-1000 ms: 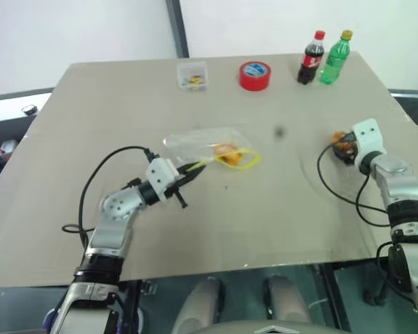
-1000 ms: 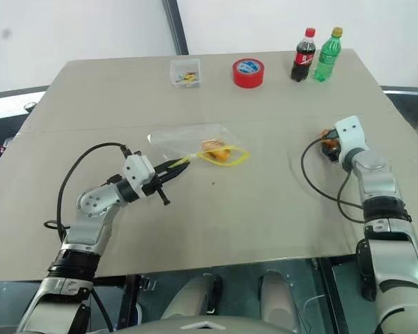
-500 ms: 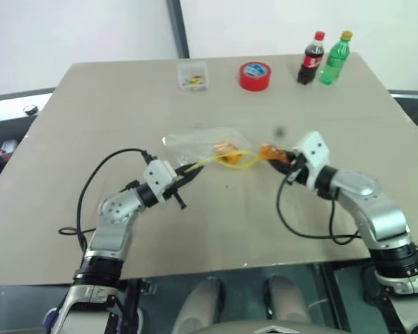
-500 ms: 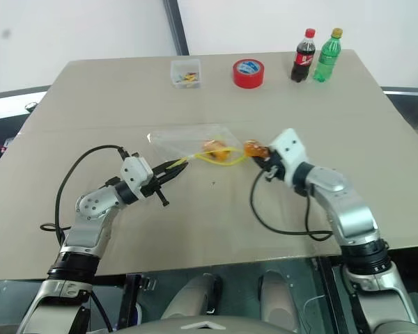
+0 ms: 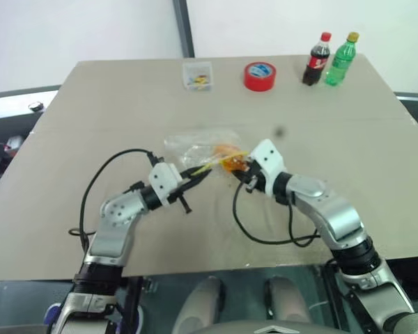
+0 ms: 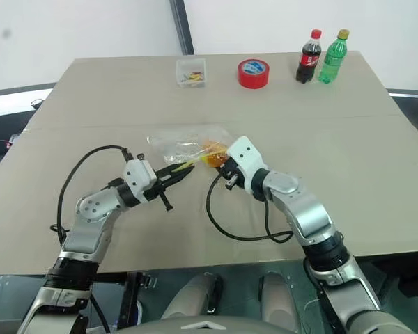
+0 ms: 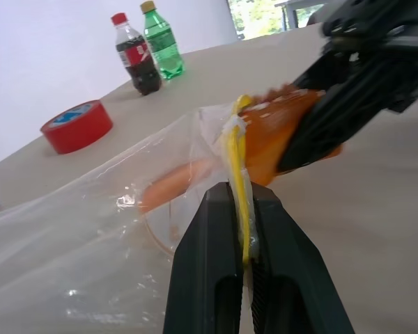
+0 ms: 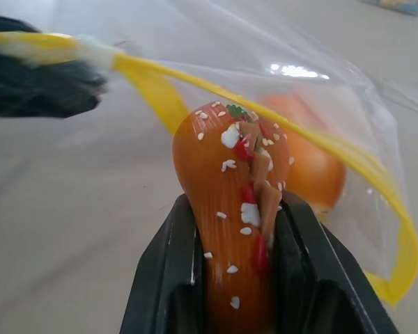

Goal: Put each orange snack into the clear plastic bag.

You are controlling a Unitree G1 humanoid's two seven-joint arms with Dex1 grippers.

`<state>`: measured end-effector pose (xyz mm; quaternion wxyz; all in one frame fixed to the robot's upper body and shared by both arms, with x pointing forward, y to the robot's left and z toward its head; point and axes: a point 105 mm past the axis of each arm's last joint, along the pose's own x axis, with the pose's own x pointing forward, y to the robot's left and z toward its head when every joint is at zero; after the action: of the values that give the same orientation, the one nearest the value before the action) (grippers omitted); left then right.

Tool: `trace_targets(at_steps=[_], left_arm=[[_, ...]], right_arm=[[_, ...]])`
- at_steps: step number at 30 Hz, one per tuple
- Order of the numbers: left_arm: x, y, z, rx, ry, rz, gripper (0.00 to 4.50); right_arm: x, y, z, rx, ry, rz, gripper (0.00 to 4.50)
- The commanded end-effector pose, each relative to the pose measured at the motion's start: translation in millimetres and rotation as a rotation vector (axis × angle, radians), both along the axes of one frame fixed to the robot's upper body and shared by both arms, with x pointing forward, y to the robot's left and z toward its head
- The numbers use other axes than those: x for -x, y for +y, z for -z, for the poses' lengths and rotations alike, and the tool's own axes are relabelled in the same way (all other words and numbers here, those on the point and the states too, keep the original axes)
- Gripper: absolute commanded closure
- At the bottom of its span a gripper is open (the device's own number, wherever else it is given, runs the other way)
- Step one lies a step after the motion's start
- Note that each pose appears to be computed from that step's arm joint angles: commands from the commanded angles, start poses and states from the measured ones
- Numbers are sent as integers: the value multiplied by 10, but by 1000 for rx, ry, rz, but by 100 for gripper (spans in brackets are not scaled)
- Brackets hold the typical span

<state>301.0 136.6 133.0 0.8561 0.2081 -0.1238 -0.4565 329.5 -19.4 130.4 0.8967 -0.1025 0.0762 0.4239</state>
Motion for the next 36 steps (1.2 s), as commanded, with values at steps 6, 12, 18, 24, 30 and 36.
trace_targets(at_steps=[6, 12, 18, 24, 30, 36], left_arm=[[81, 19, -52, -52, 0, 23, 450], [96, 1, -77, -57, 2, 46, 450], [121, -7, -75, -63, 5, 61, 450], [143, 16, -36, -58, 15, 50, 450], [121, 76, -28, 48, 62, -24, 450], [14, 197, -66, 164, 110, -103, 450]], right_arm=[[-71, -121, -153, -119, 36, -6, 347], [-85, 14, -158, -160, 48, -52, 347], [35, 421, -8, -43, -100, -206, 347], [53, 638, -68, -62, -199, -277, 347], [-117, 456, -130, 0, -323, -161, 202], [-50, 118, -252, -49, -329, -123, 153]])
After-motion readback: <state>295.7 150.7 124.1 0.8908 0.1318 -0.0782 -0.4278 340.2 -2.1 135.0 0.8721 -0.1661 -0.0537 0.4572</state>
